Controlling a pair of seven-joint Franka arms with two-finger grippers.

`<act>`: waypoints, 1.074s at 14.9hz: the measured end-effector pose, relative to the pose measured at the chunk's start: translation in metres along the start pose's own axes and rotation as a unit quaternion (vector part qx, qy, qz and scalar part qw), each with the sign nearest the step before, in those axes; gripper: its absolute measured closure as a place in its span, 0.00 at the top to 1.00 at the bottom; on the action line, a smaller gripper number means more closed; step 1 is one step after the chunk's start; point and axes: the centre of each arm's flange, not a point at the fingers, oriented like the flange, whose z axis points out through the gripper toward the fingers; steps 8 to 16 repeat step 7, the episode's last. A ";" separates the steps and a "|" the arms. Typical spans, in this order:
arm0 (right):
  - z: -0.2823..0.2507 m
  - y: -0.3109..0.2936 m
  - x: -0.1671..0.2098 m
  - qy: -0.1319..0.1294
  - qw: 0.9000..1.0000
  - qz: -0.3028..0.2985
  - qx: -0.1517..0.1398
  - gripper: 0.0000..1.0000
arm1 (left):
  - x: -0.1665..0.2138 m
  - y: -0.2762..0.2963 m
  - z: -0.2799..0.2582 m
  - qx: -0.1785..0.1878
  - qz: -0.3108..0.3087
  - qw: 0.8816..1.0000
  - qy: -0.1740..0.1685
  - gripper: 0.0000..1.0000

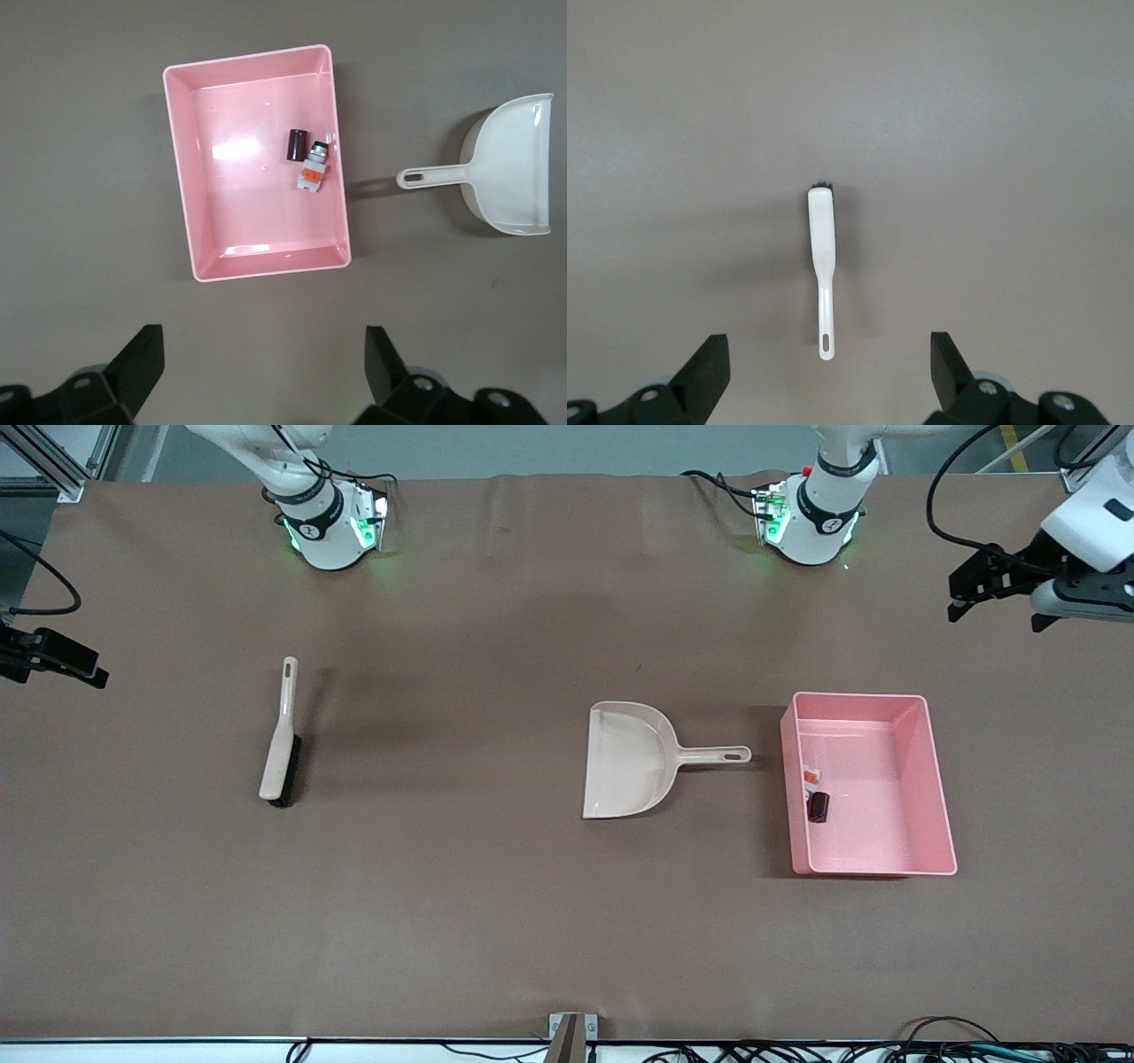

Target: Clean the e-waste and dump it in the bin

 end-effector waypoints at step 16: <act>0.006 0.012 -0.001 -0.008 1.000 0.010 0.000 1.00 | -0.001 -0.003 0.002 0.000 -0.017 1.000 -0.002 1.00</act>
